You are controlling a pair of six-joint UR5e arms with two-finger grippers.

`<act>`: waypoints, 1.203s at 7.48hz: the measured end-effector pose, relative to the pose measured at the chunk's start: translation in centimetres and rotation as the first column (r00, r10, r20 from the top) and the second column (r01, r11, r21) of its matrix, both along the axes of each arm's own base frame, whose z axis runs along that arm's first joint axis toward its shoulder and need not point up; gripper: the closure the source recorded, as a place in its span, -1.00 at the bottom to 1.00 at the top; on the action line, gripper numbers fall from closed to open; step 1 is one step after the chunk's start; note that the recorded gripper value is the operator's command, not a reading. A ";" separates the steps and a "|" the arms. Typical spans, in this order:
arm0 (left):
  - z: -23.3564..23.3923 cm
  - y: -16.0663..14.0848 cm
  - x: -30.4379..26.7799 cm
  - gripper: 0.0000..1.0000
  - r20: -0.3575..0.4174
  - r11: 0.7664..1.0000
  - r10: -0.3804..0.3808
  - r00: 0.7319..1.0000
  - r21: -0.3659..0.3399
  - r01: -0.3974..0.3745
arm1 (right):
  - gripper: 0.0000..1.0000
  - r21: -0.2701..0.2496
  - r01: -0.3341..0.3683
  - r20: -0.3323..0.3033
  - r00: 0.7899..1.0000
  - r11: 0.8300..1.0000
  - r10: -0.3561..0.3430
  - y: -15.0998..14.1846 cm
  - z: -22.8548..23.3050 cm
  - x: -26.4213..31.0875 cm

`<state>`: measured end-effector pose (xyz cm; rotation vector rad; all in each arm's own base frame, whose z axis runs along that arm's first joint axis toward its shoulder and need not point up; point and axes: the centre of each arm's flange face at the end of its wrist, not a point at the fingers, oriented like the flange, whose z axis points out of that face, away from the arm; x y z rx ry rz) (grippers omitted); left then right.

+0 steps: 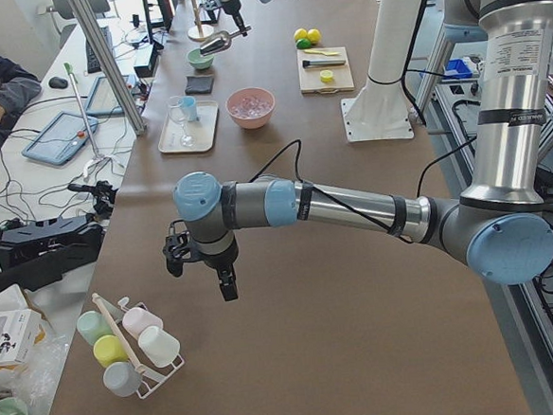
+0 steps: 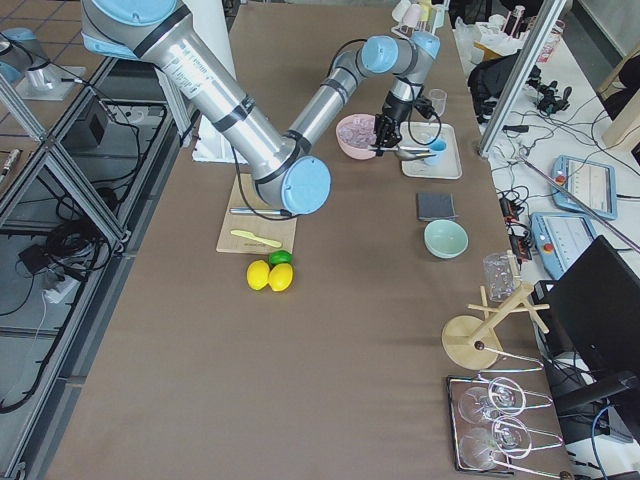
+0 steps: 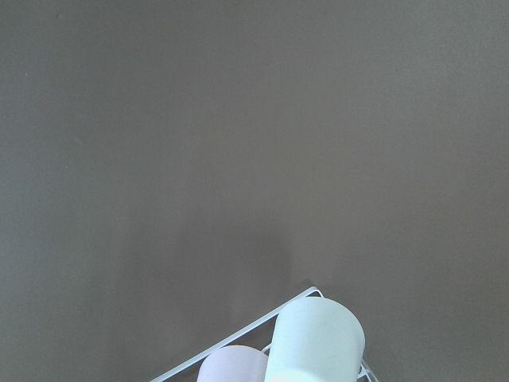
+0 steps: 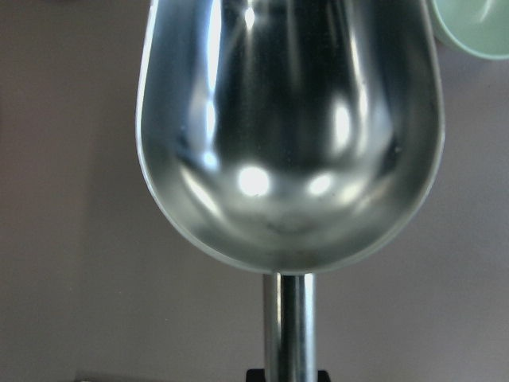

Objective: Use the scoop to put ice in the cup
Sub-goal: 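Carry the empty scoop back to its spot on the table with the right gripper, then lower the scoop onto the table, open the right gripper and withdraw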

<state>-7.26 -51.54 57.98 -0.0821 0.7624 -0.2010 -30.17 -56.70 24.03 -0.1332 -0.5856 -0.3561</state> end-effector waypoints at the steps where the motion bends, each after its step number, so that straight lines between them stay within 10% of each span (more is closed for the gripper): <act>1: 0.0 0.0 0.0 -0.95 0.000 1.000 -0.001 1.000 0.000 0.001 | 1.00 -0.039 -0.083 0.003 0.997 0.996 0.083 2.3 2.4 0.7; 5: -0.5 0.0 -0.2 -0.95 0.001 1.000 -0.004 1.000 0.008 0.004 | 1.00 -0.166 -0.325 0.045 0.940 0.931 0.337 10.9 12.9 0.2; 9: -0.9 0.1 -0.2 -0.95 0.000 1.000 -0.006 1.000 0.014 0.006 | 1.00 -0.195 -0.280 0.046 0.955 0.940 0.294 14.5 17.0 -4.1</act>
